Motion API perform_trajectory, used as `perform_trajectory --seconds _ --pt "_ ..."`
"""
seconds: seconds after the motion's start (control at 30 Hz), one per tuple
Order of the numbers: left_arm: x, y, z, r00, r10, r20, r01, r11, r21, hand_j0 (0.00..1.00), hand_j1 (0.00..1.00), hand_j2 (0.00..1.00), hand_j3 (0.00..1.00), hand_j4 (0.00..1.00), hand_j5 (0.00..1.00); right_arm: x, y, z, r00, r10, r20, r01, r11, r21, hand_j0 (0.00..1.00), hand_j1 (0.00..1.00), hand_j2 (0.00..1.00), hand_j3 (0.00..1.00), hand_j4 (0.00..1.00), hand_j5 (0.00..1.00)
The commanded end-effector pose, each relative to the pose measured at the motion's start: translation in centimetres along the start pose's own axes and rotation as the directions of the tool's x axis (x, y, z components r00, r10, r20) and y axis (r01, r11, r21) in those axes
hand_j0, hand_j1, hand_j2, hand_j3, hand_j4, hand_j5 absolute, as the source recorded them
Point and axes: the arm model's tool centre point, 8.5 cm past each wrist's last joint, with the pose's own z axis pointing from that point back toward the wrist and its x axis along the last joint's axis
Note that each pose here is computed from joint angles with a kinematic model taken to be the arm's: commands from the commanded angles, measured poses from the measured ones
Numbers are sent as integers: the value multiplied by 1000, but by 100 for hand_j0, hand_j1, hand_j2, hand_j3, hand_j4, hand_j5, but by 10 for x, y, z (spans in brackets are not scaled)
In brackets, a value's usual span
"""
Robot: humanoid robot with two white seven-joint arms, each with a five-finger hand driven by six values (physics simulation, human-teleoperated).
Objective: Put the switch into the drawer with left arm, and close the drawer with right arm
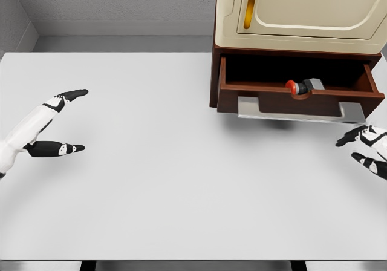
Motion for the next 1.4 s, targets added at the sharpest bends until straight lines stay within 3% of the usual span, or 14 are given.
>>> perform_trajectory --seconds 0.0,0.07,0.17,0.27,0.93,1.23,1.37 --pt "0 1 0 1000 7 2 -7 1000 5 100 100 100 100 100 100 -2 -4 0 1000 2 -1 -2 1000 5 57 57 57 57 57 57" --pt "0 0 0 1000 8 3 -8 1000 5 100 100 100 100 100 100 -2 -3 2 1000 4 -4 -4 1000 23 49 49 49 49 49 49" --pt "0 0 0 1000 8 3 -8 1000 5 100 100 100 100 100 100 -2 -2 3 1000 0 -4 1 1000 24 48 48 48 48 48 48" --pt "0 0 0 1000 8 3 -8 1000 5 100 100 100 100 100 100 10 -2 -3 999 -4 35 4 1000 13 48 48 48 48 48 48" --pt "1 1 0 1000 6 4 -6 1000 5 100 100 100 100 100 100 16 -10 -24 996 -24 91 27 999 -40 49 49 49 49 49 49" --pt "0 1 0 1000 5 3 -5 1000 5 100 100 100 100 100 100 33 -12 -65 980 -30 199 49 995 -87 49 49 49 49 49 49" --pt "0 1 0 1000 5 3 -5 1000 5 100 100 100 100 100 100 32 -12 -67 979 -29 200 48 995 -89 49 49 49 49 49 49"
